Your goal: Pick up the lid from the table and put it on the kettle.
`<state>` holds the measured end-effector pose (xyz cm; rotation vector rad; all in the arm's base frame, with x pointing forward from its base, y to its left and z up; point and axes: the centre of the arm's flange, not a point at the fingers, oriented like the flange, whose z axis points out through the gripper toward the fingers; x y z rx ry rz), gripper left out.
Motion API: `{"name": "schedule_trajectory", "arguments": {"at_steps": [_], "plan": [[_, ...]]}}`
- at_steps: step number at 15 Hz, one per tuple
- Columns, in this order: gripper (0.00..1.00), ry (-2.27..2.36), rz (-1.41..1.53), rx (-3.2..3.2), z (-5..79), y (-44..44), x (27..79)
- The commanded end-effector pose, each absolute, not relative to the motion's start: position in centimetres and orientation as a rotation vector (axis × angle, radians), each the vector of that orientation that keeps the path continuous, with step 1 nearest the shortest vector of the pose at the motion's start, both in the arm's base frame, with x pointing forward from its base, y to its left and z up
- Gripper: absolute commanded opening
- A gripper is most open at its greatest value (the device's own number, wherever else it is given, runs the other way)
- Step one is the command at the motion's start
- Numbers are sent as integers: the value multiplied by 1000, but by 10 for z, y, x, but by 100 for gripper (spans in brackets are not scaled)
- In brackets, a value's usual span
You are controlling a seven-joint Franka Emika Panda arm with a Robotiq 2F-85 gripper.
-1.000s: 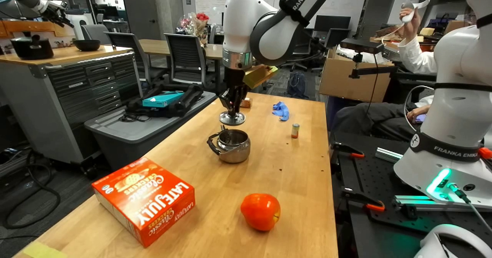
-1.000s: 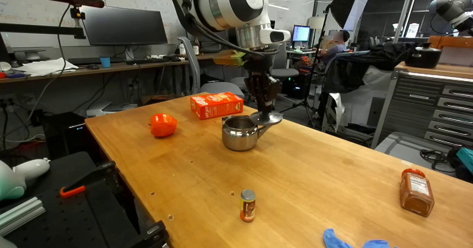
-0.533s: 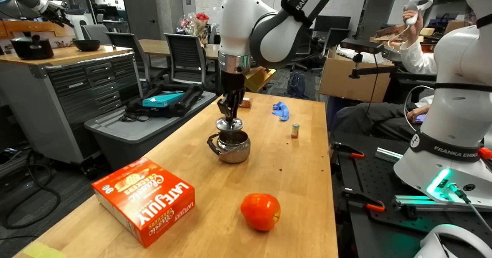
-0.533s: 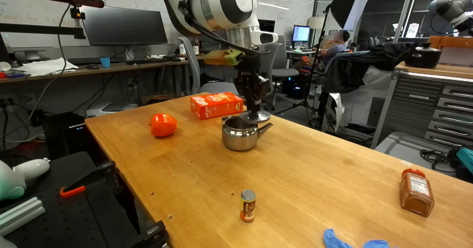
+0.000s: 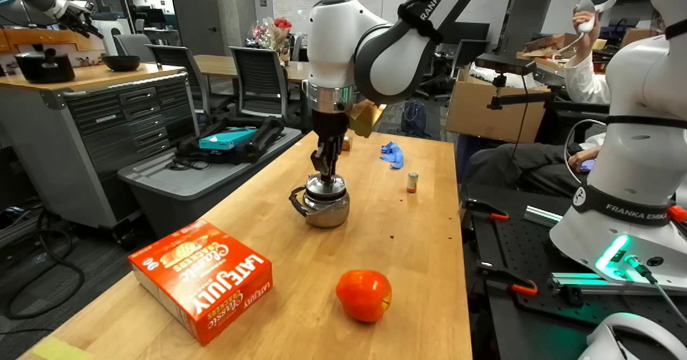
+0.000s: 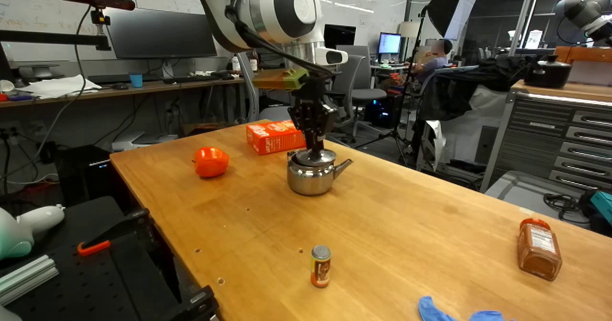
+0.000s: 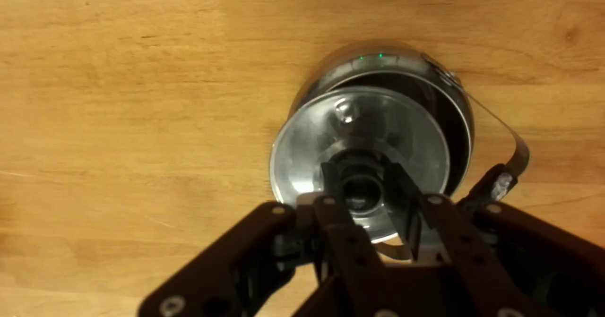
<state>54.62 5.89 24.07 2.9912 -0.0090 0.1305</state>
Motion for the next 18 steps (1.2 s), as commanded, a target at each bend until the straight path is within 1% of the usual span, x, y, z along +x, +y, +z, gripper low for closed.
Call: {"name": "schedule_trajectory", "arguments": {"at_steps": [1,18], "plan": [[7,74,119,2984,244,64,532],[7,192,121,3000,244,83,513]]}}
